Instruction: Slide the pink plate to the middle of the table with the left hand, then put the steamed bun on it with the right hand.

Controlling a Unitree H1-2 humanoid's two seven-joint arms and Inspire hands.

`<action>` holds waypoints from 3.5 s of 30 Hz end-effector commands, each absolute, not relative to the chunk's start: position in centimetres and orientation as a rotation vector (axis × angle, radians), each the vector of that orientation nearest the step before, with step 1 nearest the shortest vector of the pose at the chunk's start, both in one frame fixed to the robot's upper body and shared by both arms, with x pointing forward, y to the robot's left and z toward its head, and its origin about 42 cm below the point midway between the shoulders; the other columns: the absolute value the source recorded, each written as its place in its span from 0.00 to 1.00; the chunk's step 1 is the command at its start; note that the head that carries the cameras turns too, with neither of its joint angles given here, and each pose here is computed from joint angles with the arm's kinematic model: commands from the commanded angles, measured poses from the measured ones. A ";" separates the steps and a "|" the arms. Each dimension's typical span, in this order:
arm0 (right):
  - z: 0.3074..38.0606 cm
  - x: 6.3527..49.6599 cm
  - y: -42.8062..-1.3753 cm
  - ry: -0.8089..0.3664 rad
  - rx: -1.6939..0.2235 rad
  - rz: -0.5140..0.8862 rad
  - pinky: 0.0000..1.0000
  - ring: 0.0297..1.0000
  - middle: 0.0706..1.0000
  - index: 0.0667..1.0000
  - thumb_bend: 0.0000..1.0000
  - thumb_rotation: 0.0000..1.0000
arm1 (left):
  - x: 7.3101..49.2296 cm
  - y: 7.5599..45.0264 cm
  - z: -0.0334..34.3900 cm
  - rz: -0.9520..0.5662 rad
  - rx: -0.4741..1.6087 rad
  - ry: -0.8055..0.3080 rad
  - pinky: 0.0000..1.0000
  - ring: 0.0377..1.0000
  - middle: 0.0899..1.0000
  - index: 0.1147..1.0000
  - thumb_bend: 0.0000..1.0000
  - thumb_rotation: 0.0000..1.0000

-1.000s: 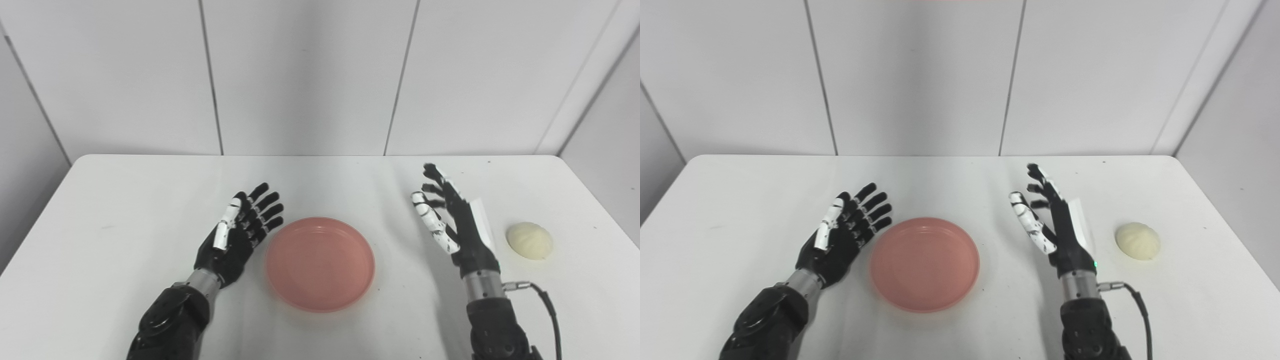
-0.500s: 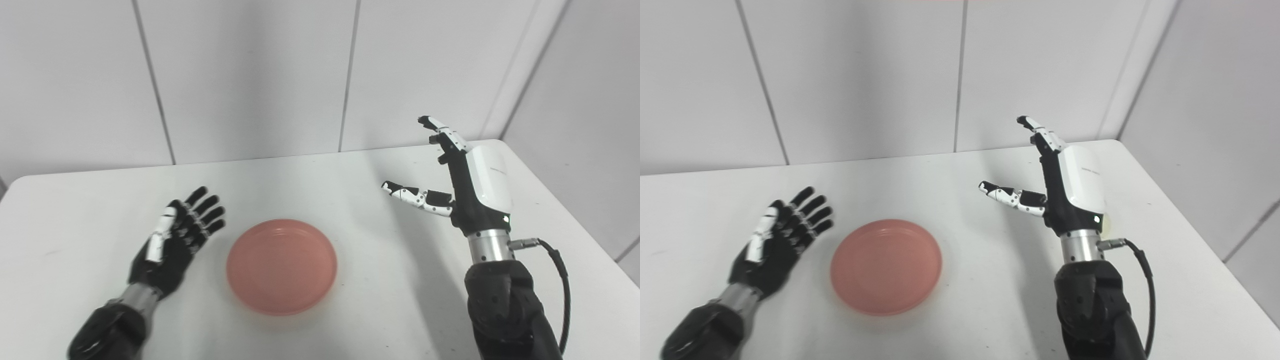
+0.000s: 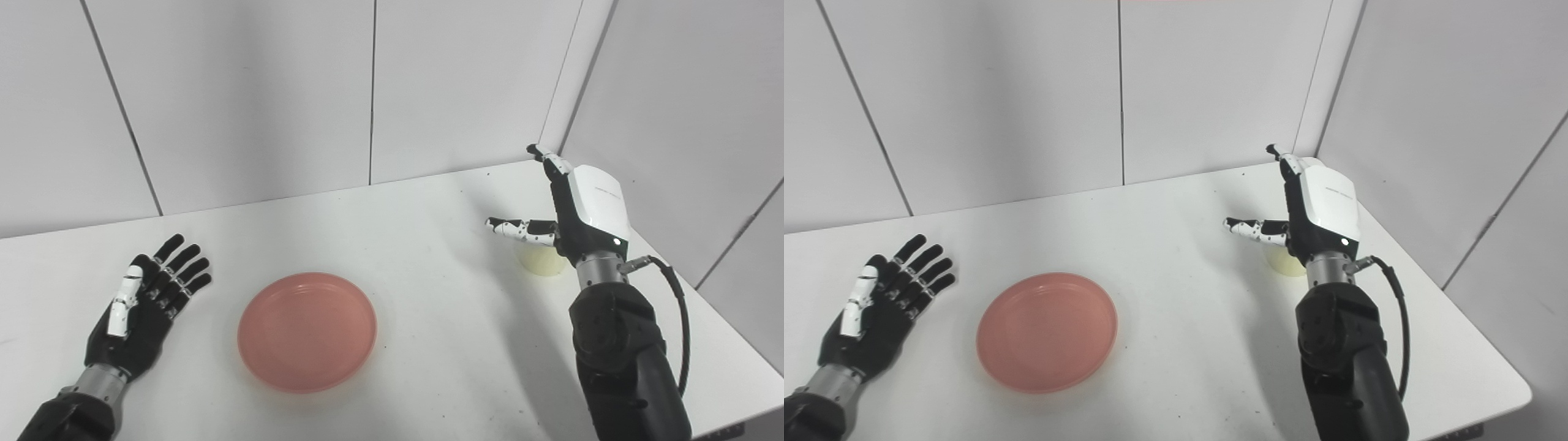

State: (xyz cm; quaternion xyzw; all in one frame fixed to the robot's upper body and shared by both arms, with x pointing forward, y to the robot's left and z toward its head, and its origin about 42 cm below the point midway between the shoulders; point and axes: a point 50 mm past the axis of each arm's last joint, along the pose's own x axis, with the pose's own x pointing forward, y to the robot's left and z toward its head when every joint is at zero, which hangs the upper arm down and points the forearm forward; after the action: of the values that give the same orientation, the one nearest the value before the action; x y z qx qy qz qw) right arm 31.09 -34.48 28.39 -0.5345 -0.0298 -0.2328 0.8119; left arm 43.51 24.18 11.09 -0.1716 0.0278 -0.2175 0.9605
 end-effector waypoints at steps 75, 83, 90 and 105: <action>22.2 37.7 -42.0 0.327 -1.174 -0.421 0.67 0.80 0.83 0.82 0.83 0.53 | 38.3 30.9 5.4 -0.330 -0.310 0.320 0.80 0.81 0.83 0.82 0.49 0.77; 23.3 36.9 -42.4 0.374 -1.158 -0.404 0.66 0.76 0.81 0.81 0.83 0.49 | 38.4 31.1 5.5 -0.335 -0.310 0.319 0.80 0.81 0.82 0.81 0.51 0.75; 24.1 36.3 -42.6 0.424 -1.154 -0.385 0.66 0.74 0.78 0.80 0.86 0.47 | 38.4 31.2 5.6 -0.344 -0.310 0.317 0.81 0.82 0.83 0.82 0.50 0.77; 22.4 37.1 -42.4 0.480 -1.150 -0.347 0.68 0.76 0.80 0.81 0.85 0.41 | 38.4 31.4 5.6 -0.335 -0.304 0.322 0.80 0.81 0.82 0.81 0.50 0.77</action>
State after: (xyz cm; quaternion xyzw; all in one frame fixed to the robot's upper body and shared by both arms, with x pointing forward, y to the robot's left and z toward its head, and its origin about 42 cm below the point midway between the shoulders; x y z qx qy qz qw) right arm 36.67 -42.12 21.91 -0.5350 0.2224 -0.1627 0.7987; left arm 42.11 30.12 11.45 -0.1371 0.0246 -0.1999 0.9699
